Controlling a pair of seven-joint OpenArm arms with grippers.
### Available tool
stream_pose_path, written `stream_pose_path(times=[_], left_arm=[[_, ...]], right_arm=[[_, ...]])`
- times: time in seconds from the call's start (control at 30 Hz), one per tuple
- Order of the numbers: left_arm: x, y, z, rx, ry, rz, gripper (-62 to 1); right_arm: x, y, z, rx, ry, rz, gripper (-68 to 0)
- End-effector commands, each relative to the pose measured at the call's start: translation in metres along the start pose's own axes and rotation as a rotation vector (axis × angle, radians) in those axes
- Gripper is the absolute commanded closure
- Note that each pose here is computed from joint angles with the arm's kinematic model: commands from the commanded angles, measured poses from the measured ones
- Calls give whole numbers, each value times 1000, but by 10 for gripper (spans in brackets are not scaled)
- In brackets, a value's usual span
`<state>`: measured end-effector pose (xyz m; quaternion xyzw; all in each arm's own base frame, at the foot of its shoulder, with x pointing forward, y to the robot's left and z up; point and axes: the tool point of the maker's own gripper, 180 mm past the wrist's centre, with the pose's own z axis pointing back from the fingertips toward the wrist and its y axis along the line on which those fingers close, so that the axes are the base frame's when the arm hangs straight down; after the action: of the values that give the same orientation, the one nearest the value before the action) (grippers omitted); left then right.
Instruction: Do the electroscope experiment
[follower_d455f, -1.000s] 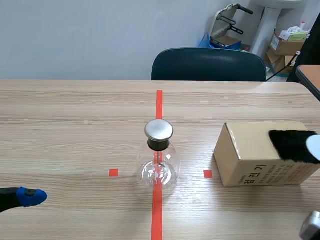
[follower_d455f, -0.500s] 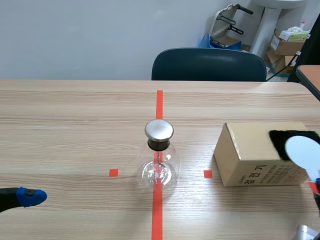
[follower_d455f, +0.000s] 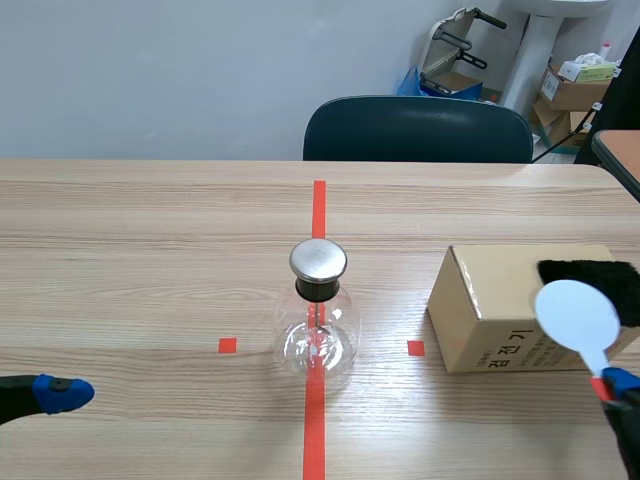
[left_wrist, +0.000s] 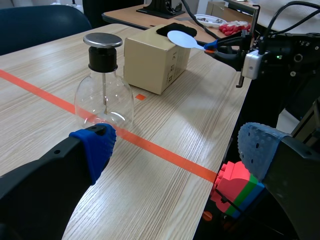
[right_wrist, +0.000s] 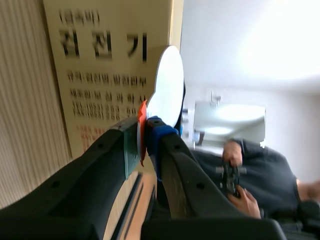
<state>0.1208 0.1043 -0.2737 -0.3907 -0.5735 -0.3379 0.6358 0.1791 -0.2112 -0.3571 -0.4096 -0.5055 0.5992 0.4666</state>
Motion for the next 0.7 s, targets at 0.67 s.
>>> stream_pose_path(times=[0.67], left_arm=[[9, 0, -5, 0, -39, -1, -525]], right_arm=[[-46, -17, 2, -67, 232, 40, -15]])
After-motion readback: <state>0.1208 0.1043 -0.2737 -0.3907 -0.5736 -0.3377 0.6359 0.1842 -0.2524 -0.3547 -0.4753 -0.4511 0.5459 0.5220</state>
